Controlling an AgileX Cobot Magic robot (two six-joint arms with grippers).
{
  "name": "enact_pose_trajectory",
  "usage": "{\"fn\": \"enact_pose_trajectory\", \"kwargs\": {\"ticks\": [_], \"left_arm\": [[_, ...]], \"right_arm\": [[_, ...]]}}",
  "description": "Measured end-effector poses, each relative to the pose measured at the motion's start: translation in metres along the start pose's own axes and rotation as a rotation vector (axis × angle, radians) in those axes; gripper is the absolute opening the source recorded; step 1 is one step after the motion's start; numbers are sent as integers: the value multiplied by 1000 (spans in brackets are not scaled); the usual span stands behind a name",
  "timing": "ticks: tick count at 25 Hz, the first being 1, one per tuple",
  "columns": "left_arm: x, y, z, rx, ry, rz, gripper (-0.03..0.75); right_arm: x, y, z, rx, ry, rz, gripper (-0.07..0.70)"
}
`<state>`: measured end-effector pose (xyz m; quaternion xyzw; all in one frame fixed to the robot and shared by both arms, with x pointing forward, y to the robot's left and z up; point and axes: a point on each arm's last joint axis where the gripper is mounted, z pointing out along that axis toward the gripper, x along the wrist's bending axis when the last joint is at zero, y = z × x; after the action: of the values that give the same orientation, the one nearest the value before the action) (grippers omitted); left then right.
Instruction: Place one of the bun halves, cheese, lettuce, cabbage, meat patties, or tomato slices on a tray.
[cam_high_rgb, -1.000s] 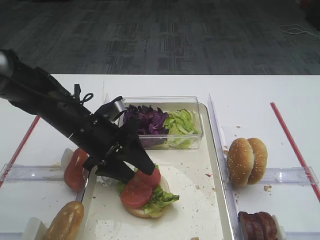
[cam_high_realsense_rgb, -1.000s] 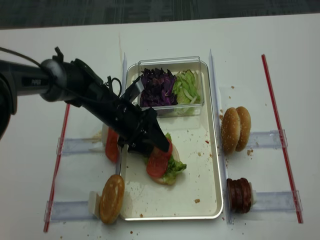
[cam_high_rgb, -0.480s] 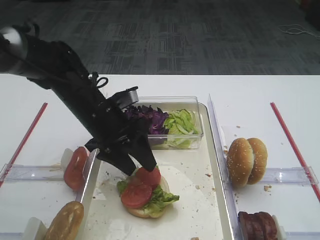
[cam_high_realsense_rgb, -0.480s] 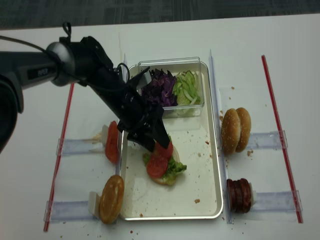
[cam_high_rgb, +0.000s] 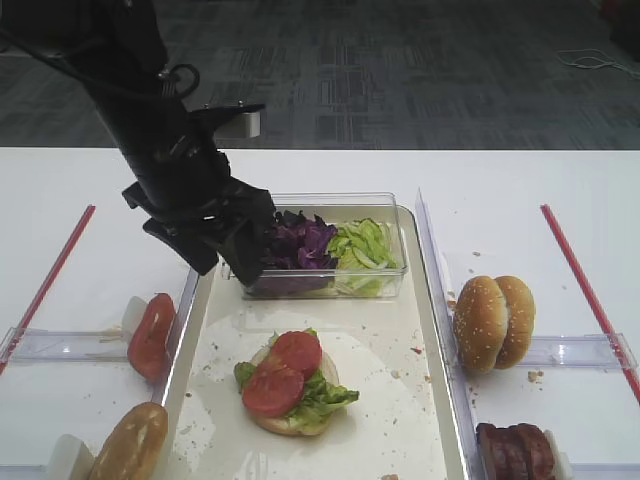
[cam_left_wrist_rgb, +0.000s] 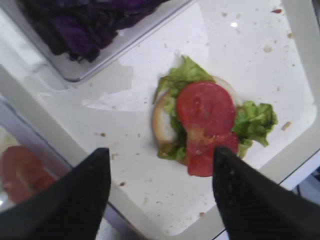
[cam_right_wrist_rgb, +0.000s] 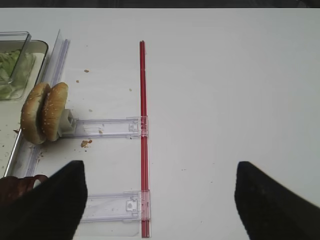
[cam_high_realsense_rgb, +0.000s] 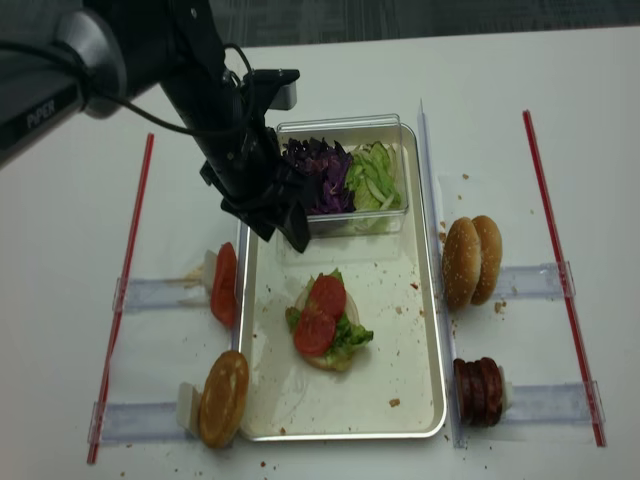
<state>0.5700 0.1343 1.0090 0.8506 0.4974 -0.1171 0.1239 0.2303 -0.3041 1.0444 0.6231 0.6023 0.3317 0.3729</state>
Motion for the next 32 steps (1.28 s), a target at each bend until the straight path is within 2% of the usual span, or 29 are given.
{"fn": "enact_pose_trajectory", "kwargs": {"ticks": [4, 10, 18, 22, 26, 32], "left_arm": [[6, -2, -6, 9, 97, 19, 489], [15, -4, -8, 33, 200, 10, 585], [17, -4, -8, 35, 221, -3, 594], [23, -5, -10, 45, 297, -10, 594], [42, -8, -17, 43, 356, -63, 594], [87, -19, -33, 23, 387, -212, 594]], "right_arm": [[0, 0, 0, 0, 0, 0, 631], [0, 0, 0, 0, 0, 1, 632], [0, 0, 0, 0, 0, 2, 631], [0, 0, 0, 0, 0, 2, 632], [0, 0, 0, 0, 0, 2, 632], [0, 0, 0, 0, 0, 2, 632]]}}
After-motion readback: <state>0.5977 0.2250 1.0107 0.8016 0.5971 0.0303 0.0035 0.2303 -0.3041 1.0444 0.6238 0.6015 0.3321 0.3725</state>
